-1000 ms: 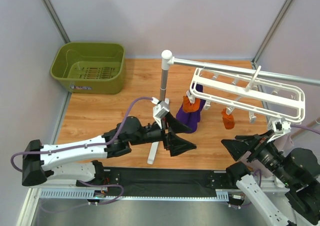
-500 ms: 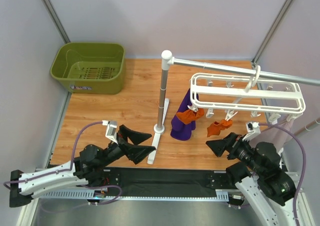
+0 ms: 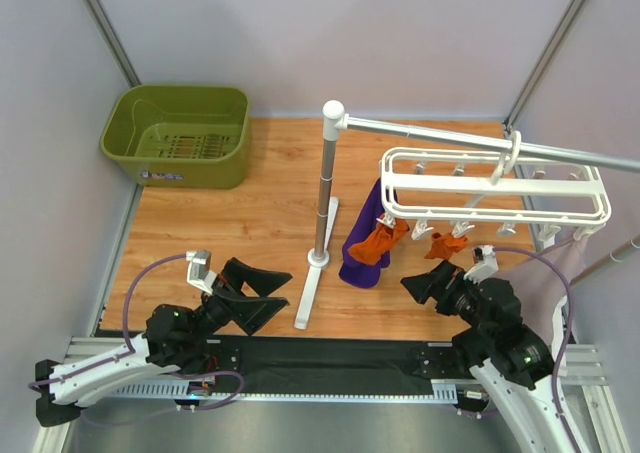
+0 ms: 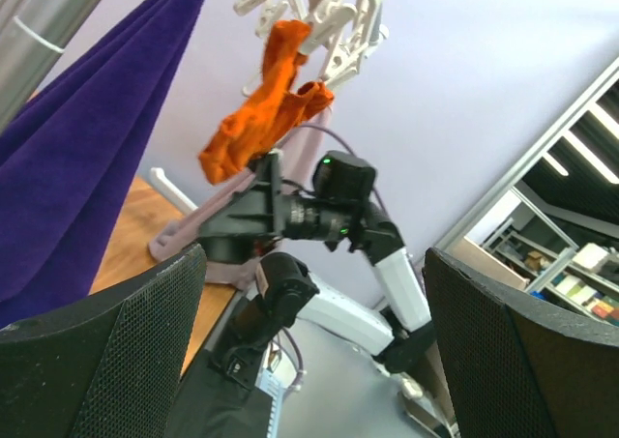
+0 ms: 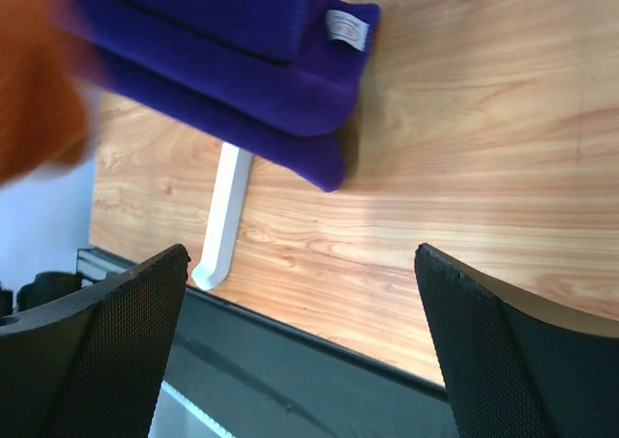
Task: Clip the socks to the hanger
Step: Reset both arms
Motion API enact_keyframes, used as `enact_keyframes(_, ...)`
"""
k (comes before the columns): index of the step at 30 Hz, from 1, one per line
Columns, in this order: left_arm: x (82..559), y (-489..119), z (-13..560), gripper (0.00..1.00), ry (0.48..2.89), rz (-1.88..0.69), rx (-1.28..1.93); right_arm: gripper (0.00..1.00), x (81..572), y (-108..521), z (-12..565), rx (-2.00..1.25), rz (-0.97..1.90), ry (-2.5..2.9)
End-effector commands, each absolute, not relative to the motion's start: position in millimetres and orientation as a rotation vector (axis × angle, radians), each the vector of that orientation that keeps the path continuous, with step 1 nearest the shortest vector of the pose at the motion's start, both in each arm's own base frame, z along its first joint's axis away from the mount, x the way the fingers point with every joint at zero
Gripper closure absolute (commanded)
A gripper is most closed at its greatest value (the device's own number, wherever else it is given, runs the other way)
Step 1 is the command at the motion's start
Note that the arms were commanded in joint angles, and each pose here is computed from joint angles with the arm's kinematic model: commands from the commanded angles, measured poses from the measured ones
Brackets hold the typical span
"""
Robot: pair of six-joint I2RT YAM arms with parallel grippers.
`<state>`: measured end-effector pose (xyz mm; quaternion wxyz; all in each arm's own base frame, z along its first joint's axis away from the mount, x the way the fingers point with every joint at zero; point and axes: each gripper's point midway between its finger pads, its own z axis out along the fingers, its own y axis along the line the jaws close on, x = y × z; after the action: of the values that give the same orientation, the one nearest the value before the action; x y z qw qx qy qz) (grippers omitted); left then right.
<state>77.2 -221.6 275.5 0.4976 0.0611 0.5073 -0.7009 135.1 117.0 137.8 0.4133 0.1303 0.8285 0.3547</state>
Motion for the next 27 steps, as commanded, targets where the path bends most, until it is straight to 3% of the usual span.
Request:
enact_keyframes(1,73.3,-231.9,226.3,0.00,1.263,-1.716,0.190,0.00,152.6,118.4,137.7,0.403,0.933,1.972)
enact_keyframes(7,69.7,-235.8,221.5,0.00,1.294,-1.750,0.195,0.00,164.7,123.1,93.5,0.461,0.915,2.027)
enact_keyframes(27,70.9,-240.9,208.7,0.00,1.360,-1.733,0.203,0.00,179.6,141.9,42.3,0.487,1.009,2.027)
